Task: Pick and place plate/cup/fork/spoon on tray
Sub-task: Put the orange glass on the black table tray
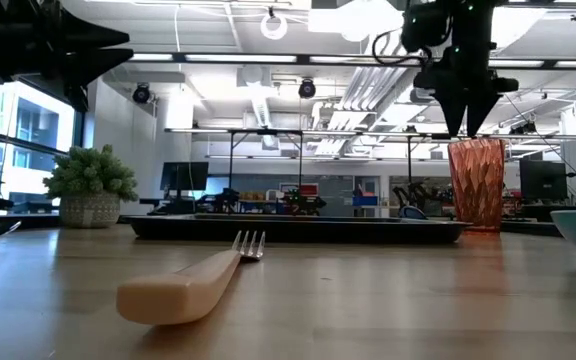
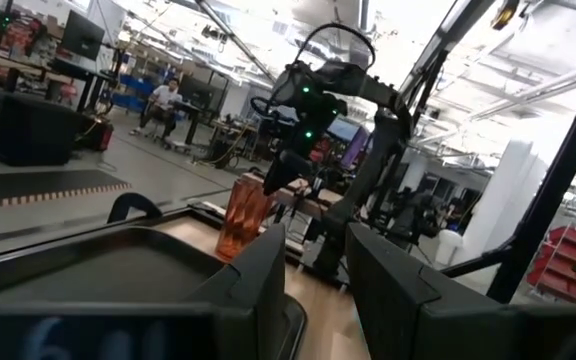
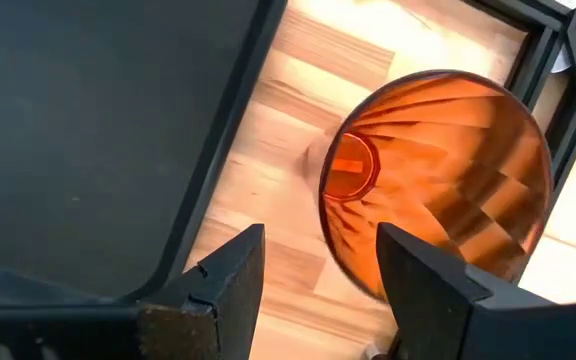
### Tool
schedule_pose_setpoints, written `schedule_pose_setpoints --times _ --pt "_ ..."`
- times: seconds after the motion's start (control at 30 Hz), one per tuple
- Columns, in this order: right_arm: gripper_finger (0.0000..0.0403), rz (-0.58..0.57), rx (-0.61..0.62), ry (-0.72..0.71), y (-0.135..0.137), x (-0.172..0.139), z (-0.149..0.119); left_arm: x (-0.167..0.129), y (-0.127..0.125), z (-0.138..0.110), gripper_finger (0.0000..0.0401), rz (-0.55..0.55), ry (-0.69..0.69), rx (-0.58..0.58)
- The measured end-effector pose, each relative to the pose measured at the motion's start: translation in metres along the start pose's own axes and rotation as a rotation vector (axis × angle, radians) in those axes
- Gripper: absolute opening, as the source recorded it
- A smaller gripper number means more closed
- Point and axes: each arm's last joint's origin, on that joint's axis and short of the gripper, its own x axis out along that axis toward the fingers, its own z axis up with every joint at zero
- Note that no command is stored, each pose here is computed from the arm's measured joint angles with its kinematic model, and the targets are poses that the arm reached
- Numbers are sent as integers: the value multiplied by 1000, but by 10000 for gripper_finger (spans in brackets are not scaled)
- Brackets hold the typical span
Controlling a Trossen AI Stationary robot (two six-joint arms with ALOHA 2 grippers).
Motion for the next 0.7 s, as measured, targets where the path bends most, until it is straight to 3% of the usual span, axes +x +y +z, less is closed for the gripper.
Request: schedule_pose_setpoints --times 0.33,0.7 --pt "173 -41 -16 74 2 22 13 0 0 -1 99 3 11 7" --pt "74 -55 12 77 2 26 16 0 1 -2 99 18 16 12"
